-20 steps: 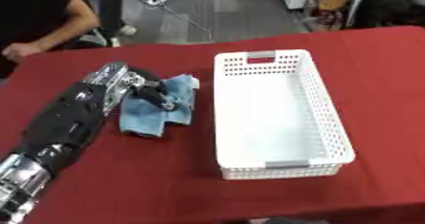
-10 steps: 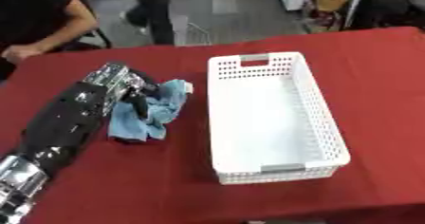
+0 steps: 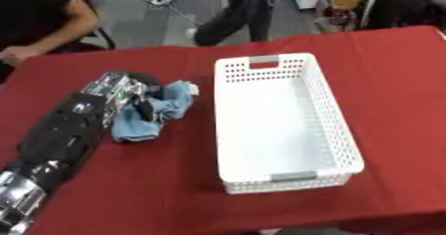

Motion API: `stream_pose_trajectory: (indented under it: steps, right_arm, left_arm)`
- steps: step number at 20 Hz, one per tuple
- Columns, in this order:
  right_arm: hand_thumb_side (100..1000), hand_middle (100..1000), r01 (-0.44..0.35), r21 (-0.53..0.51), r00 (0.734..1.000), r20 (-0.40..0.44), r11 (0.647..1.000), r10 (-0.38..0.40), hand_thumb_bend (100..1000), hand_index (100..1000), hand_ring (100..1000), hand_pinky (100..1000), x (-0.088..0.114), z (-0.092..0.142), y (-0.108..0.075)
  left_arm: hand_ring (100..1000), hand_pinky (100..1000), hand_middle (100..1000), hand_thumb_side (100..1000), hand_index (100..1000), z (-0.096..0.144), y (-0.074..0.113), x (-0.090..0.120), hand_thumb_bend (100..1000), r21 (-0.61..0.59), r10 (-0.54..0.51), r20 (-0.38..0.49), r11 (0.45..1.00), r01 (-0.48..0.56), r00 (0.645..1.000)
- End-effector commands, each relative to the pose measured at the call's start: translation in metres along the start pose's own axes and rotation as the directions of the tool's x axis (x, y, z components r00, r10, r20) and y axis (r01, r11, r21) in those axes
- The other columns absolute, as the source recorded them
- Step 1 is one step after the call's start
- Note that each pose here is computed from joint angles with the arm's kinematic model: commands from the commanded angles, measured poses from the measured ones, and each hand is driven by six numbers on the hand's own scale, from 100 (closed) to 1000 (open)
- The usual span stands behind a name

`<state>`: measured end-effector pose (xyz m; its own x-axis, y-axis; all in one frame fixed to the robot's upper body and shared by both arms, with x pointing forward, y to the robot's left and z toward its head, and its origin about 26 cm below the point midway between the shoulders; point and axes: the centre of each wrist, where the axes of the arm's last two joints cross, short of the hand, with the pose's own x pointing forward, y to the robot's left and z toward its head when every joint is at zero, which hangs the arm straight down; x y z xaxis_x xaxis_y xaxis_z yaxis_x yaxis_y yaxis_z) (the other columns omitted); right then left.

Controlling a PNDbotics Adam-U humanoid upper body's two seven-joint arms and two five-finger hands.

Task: Pick up objects on the table and place them in the box.

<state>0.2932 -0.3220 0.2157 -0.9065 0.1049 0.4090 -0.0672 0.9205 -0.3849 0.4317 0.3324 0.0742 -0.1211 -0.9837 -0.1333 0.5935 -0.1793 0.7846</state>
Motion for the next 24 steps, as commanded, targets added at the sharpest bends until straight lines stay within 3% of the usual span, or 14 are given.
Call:
stream_pose_trajectory:
  steps: [1, 8, 13, 18, 24]
  right_arm:
    - [1000, 846, -0.016, 0.008, 0.999, 0.031, 1.000, 0.015, 100, 954, 876, 845, 0.006, -0.008, -0.004]
    - [1000, 846, -0.017, 0.008, 0.999, 0.027, 1.000, 0.017, 100, 954, 876, 845, 0.005, -0.007, -0.004]
    - [1000, 846, -0.021, 0.008, 1.000, 0.022, 1.000, 0.020, 100, 954, 877, 845, 0.006, -0.006, -0.004]
    - [1000, 846, -0.024, 0.007, 1.000, 0.018, 1.000, 0.023, 100, 954, 876, 845, 0.005, -0.005, -0.004]
    - [1000, 846, -0.025, 0.004, 1.000, 0.015, 1.000, 0.024, 100, 954, 876, 845, 0.005, -0.004, -0.004]
  left_arm:
    - [100, 100, 115, 209, 109, 0.013, 0.018, -0.010, 100, 0.076, -0.004, -0.018, 0.997, 0.005, 1.000]
    - [100, 100, 116, 224, 108, 0.036, 0.045, -0.014, 100, 0.148, 0.008, -0.019, 0.989, -0.005, 1.000]
    - [100, 100, 118, 257, 104, 0.078, 0.081, -0.027, 100, 0.304, 0.039, -0.017, 0.952, -0.032, 0.999]
    - [100, 100, 119, 247, 101, 0.132, 0.120, -0.035, 100, 0.541, 0.077, -0.032, 0.840, -0.047, 0.997]
    - [100, 100, 123, 446, 101, 0.169, 0.140, -0.027, 100, 0.742, 0.149, 0.040, 0.658, -0.129, 0.988]
